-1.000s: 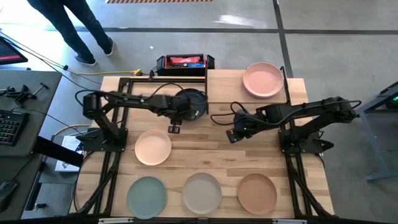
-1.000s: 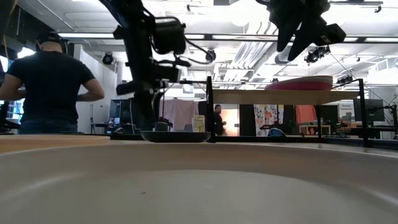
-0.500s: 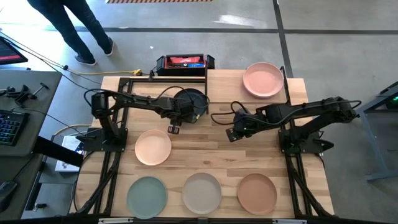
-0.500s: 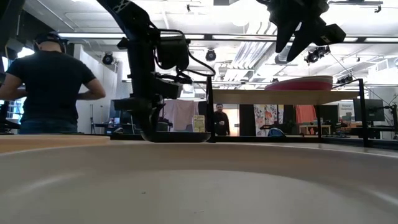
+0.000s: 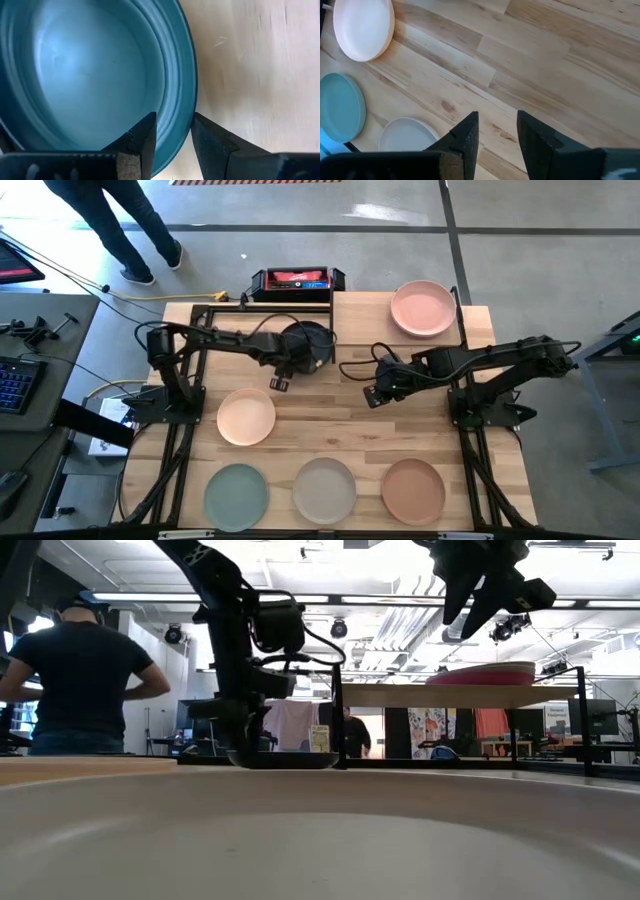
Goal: Place and stack plates onto a shelf
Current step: Stack the black plate on top of the light pink plate on the shelf
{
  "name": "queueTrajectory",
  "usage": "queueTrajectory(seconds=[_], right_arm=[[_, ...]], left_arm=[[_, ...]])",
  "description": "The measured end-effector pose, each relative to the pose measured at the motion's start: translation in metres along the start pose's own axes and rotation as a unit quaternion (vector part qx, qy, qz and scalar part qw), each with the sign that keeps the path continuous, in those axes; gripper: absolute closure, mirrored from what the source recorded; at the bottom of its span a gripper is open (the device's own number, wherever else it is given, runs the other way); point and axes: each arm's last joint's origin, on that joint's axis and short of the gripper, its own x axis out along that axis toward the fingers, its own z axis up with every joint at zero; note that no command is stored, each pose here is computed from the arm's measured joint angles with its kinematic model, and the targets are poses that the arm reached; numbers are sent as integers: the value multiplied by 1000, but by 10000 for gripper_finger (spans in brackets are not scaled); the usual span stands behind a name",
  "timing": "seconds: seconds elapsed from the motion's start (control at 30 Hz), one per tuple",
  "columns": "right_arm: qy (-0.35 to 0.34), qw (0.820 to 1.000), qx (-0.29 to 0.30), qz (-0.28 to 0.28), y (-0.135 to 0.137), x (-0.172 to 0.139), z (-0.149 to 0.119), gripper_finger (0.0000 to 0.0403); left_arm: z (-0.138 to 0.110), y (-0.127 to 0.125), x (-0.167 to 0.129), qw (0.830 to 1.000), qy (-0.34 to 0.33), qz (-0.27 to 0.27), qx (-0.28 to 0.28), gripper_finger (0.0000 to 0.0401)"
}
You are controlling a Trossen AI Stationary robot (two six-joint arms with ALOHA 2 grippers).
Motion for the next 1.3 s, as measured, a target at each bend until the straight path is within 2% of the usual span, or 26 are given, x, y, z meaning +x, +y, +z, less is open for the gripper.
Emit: queueTrajectory(seconds=[0.27,0.43,0.57,0.77,0.93,1.1,1.3], right_arm=[[-1,1000,9,0,0,0,0,290],[-1,1000,12,1,0,0,0,290],[-3,1000,12,1,0,0,0,290],[-13,1000,27,-2,0,0,1,290],[-19,999,35,-4,0,0,1,290],[-24,999,35,-4,0,0,2,290],[-27,999,35,-3,0,0,2,290]], left_arm=[[-2,-1,13,1000,17,-16,0,291],[-2,-1,17,1000,29,-2,-3,294],[-2,-1,17,1000,31,-1,-3,322],[-2,-2,16,999,38,5,-1,390],[-3,-4,15,998,61,23,-2,393],[-6,-7,3,997,75,30,-9,398],[-10,-8,-23,997,60,34,-35,400]])
